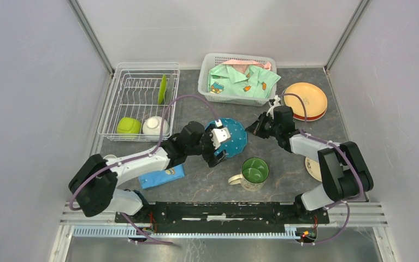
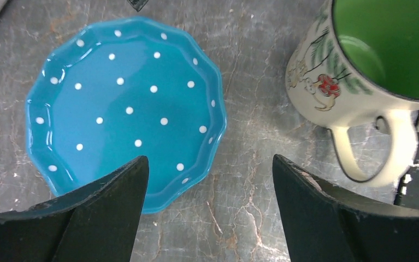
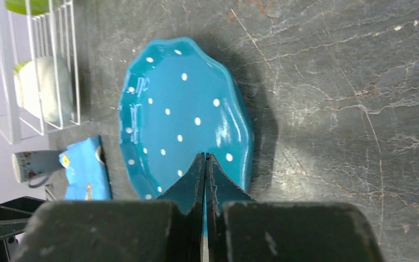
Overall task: Load the mixed dishes into the dish rack
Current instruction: Pick up the plate at the center of the board.
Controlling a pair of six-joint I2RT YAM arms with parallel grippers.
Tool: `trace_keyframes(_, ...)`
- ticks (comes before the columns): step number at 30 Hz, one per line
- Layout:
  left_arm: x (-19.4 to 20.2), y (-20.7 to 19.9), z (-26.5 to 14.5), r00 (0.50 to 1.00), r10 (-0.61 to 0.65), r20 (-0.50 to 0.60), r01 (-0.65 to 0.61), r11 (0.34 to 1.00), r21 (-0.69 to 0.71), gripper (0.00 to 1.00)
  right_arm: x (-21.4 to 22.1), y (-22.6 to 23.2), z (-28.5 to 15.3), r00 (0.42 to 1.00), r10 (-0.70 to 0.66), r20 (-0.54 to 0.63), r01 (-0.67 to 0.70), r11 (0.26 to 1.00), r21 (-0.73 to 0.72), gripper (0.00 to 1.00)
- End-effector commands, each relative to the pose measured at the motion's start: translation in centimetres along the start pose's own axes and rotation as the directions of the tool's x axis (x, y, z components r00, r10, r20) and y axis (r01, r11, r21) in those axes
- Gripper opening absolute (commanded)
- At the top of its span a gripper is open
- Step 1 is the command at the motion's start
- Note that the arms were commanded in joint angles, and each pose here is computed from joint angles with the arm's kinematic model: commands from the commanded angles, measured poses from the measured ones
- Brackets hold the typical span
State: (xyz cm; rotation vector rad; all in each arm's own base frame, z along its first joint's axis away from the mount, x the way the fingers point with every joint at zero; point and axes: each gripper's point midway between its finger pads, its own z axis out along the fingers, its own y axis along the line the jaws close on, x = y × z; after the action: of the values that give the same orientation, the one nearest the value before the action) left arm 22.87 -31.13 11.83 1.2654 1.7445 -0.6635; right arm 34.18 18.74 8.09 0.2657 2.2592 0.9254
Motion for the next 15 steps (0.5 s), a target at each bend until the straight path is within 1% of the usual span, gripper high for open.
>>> trace_keyframes(1, -0.2, 0.7, 1.9, 0.994, 0.107, -0.002, -0.107, 0.994, -0.030, 0.87, -0.8, 0.2, 0.8, 0.994, -0.106, 0.002, 0.106, 0.994, -0.016, 0.00)
trace_keyframes(5, 1.0, -0.7, 3.0, 0.986, 0.159, -0.044, -0.157, 0.986, 0.053, 0.81, -2.5, 1.1, -0.1, 0.981, -0.191, 0.035, 0.192, 0.981, -0.006, 0.00)
trace_keyframes(6, 1.7, -0.9, 3.4, 0.982, 0.176, -0.071, -0.171, 0.983, 0.071, 0.80, -3.1, 1.2, -0.5, 0.976, -0.211, 0.051, 0.211, 0.977, 0.011, 0.02)
trace_keyframes(8, 2.7, -1.1, 3.9, 0.974, 0.191, -0.120, -0.181, 0.979, 0.095, 0.74, -4.5, 1.6, -1.4, 0.966, -0.242, 0.090, 0.240, 0.970, 0.038, 0.12)
trace_keyframes(10, 3.9, -1.2, 4.4, 0.965, 0.197, -0.175, -0.177, 0.977, 0.122, 0.68, -5.9, 1.1, -2.7, 0.958, -0.253, 0.133, 0.241, 0.965, 0.101, 0.28)
trace_keyframes(12, 4.7, -1.2, 4.7, 0.957, 0.204, -0.207, -0.180, 0.975, 0.131, 0.66, -7.1, 1.0, -4.1, 0.946, -0.262, 0.188, 0.238, 0.961, 0.143, 0.40)
trace_keyframes(14, 5.1, -0.8, 4.9, 0.951, 0.217, -0.220, -0.196, 0.974, 0.110, 0.65, -8.1, 1.3, -5.6, 0.932, -0.275, 0.235, 0.242, 0.957, 0.159, 0.51)
trace_keyframes(15, 5.1, -0.5, 5.0, 0.950, 0.222, -0.221, -0.206, 0.974, 0.095, 0.65, -8.4, 1.6, -6.3, 0.924, -0.282, 0.257, 0.247, 0.956, 0.159, 0.55)
